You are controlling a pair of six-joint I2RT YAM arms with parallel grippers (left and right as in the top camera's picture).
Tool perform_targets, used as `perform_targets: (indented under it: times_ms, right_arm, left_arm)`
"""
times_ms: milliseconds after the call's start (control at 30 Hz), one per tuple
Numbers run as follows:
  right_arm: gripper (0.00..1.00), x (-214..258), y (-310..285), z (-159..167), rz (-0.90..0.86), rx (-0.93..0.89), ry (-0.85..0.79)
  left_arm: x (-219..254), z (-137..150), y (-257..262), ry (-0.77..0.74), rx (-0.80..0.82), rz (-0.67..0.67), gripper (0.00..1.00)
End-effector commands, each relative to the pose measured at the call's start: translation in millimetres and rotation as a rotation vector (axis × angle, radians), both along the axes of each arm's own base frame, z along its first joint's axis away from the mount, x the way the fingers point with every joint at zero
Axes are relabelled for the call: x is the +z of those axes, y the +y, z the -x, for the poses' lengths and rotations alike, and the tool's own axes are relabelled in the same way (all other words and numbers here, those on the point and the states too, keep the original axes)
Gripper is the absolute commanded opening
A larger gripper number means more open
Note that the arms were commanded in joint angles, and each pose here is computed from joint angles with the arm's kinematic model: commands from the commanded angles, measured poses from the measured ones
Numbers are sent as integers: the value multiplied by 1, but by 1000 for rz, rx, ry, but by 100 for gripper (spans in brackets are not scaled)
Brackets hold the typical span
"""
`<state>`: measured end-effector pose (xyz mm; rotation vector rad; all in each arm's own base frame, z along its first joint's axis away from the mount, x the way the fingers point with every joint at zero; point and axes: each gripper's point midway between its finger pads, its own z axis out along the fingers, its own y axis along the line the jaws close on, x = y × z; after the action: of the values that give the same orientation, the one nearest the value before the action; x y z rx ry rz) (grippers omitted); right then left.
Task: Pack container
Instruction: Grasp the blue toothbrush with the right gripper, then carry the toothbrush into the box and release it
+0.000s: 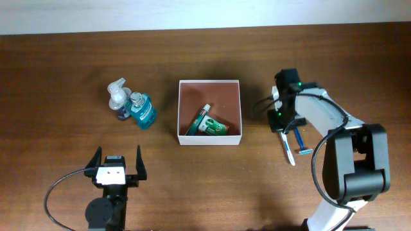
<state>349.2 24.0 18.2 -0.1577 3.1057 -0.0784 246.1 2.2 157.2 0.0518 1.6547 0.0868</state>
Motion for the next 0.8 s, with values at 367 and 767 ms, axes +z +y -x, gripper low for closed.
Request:
perform_targets:
  times_ms: [367,767]
  right_arm:
    - [4,169,128,-43,-111,709,-288]
    - [4,154,230,-14,-94,1193,-330]
  left_arm:
    - [-2,0,-1,1,-9,-11,99]
    - [-2,0,-1,1,-9,-11,99]
